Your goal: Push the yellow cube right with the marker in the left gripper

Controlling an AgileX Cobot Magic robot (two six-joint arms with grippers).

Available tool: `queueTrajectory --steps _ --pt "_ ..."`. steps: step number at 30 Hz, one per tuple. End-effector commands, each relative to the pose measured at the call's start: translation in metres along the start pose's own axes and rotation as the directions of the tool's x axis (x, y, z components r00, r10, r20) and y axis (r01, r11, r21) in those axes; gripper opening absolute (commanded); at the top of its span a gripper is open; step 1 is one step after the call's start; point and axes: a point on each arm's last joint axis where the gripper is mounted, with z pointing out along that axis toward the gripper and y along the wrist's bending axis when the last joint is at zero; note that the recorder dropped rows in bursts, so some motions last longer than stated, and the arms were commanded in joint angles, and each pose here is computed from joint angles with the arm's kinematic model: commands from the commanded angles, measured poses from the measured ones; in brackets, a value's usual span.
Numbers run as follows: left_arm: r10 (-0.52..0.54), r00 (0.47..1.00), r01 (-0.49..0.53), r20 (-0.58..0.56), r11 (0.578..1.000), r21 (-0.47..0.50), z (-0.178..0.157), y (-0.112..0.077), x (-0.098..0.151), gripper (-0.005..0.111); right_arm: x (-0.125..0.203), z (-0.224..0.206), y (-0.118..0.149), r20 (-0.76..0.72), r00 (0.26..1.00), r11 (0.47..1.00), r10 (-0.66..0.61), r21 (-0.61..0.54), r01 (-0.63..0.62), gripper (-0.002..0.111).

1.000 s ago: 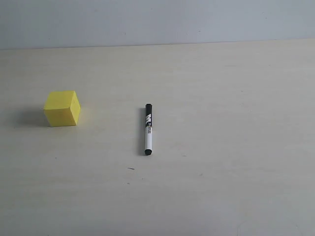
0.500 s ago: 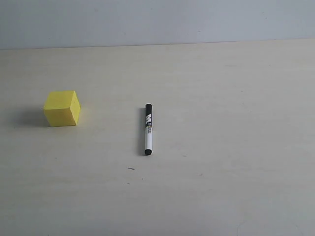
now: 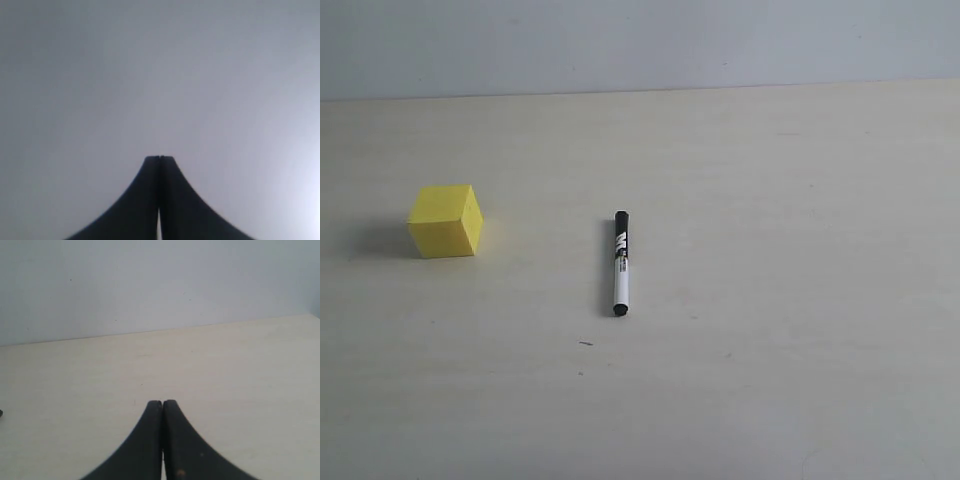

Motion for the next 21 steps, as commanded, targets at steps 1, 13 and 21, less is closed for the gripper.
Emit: queueTrajectory --steps 1,13,21 --pt "0.179 0.975 -0.192 -0.134 0.977 -0.093 0.055 -0.023 -0.028 0.000 0.000 0.000 0.000 0.011 1.000 1.000 0.000 0.001 0.000 0.000" --pt "-0.085 0.088 -0.412 -0.992 0.904 -0.114 0.181 0.018 0.113 0.000 0.001 0.000 0.000 0.003 1.000 1.000 0.000 0.001 0.000 0.000" --pt "-0.147 -0.212 -0.553 -0.966 0.833 -0.005 0.189 -0.023 0.212 0.000 0.001 0.000 0.000 0.003 1.000 1.000 0.000 0.001 0.000 0.000"
